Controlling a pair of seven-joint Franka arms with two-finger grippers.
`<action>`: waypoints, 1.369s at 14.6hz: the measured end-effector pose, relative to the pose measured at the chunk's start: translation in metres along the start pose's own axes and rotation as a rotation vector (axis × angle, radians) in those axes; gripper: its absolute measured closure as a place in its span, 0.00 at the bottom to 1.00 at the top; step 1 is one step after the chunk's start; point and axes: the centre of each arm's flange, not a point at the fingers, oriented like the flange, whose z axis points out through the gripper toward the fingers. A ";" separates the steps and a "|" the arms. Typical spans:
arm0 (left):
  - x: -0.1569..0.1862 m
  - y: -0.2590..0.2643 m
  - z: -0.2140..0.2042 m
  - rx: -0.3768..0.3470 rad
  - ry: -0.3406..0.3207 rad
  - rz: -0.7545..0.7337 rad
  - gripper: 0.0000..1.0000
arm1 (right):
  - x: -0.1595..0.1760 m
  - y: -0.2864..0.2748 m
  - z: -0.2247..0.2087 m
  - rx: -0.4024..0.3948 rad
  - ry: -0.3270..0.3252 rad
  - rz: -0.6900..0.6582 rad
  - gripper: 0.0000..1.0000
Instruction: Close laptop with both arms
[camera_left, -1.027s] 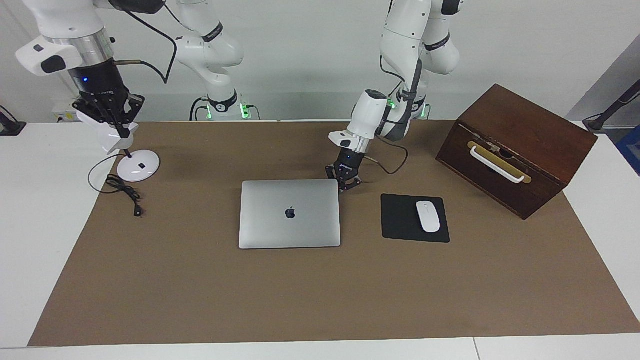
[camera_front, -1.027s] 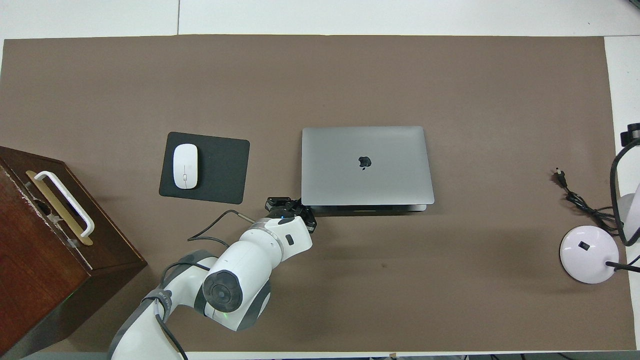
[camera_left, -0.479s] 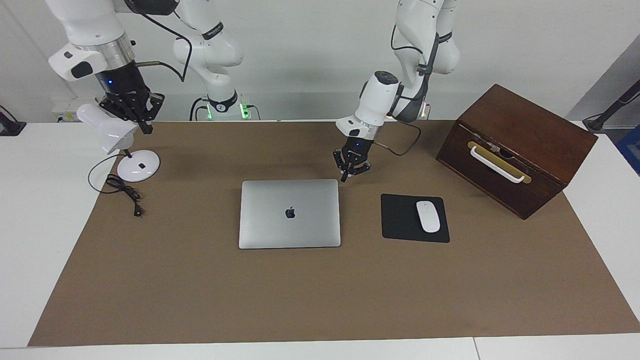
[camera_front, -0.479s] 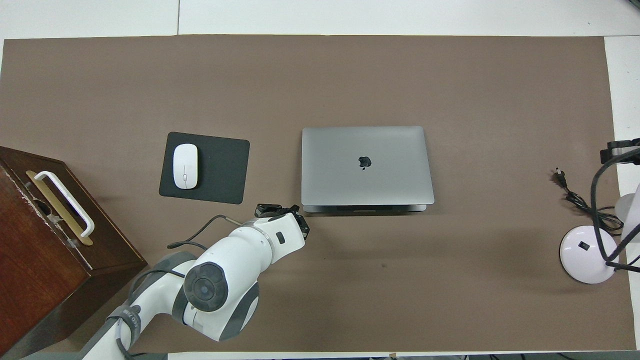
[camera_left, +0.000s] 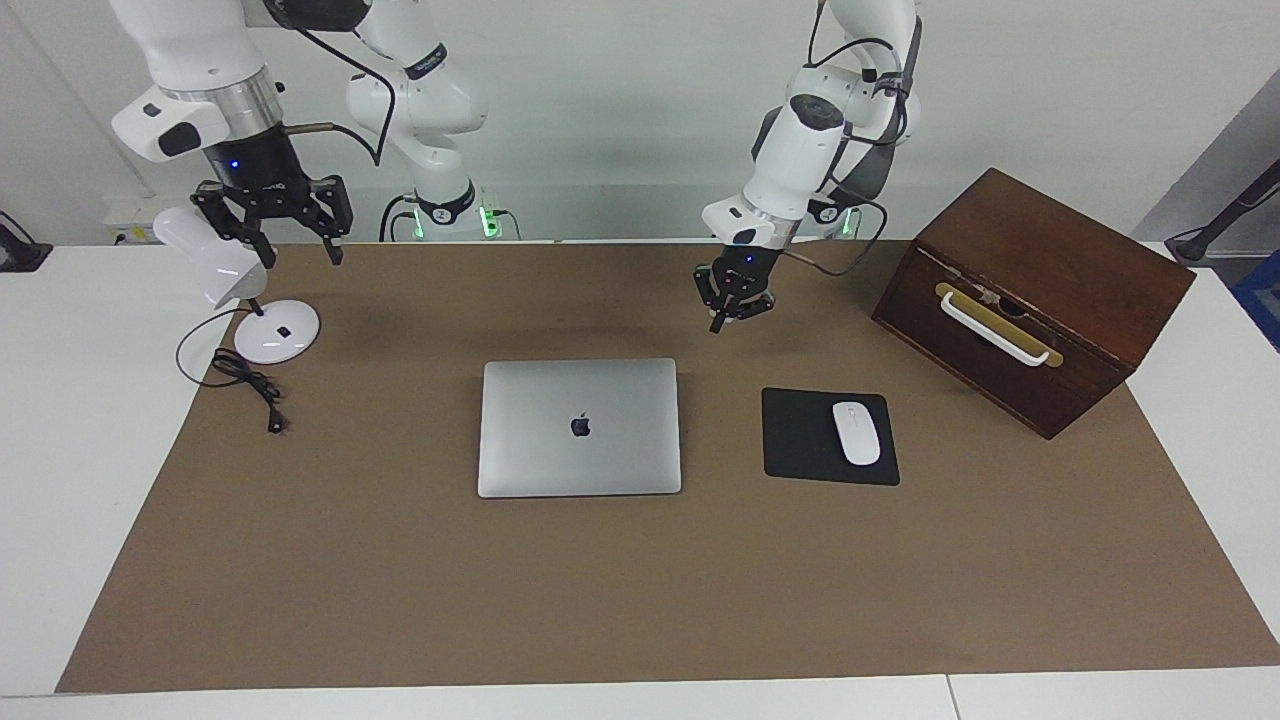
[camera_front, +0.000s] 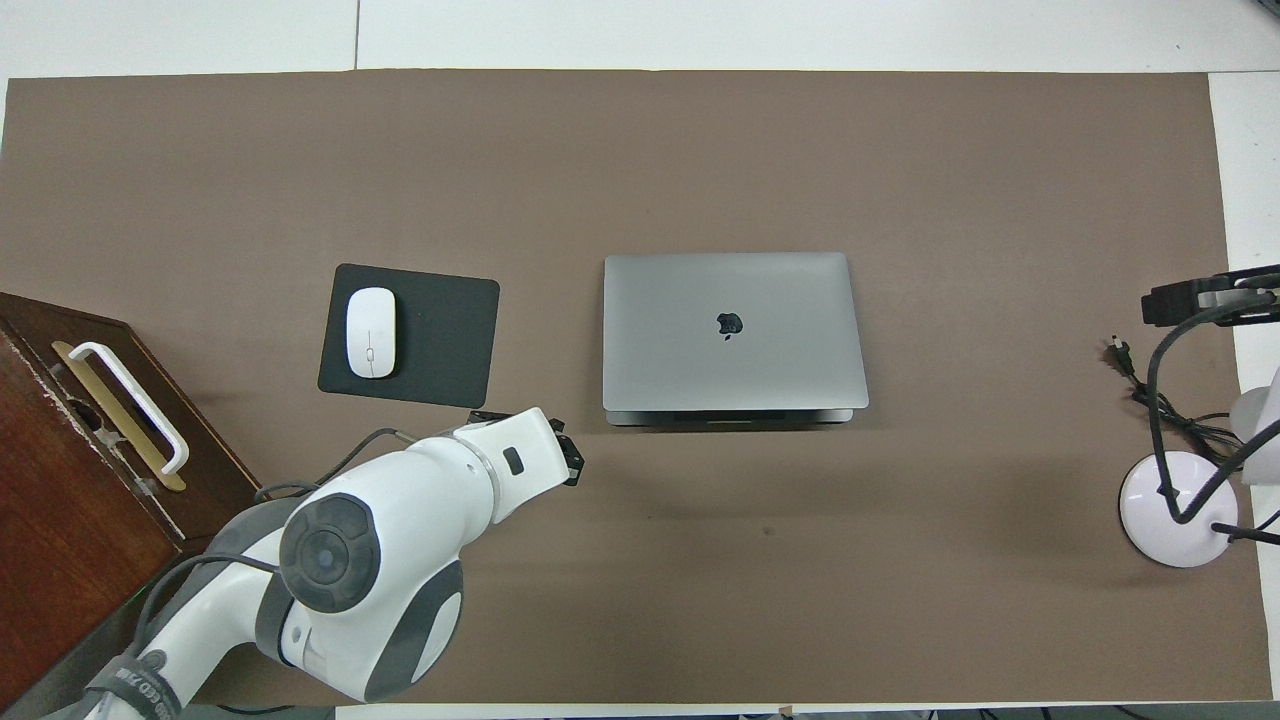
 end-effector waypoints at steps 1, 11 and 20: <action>0.006 -0.006 -0.014 -0.001 -0.015 -0.015 0.99 | 0.000 0.000 0.000 0.000 0.000 0.000 0.01; 0.027 -0.099 -0.106 0.061 -0.053 -0.162 0.71 | 0.000 -0.001 0.000 0.000 0.000 0.060 0.00; 0.023 -0.191 -0.179 0.126 -0.058 -0.322 0.00 | 0.000 -0.001 0.000 0.000 0.000 0.060 0.00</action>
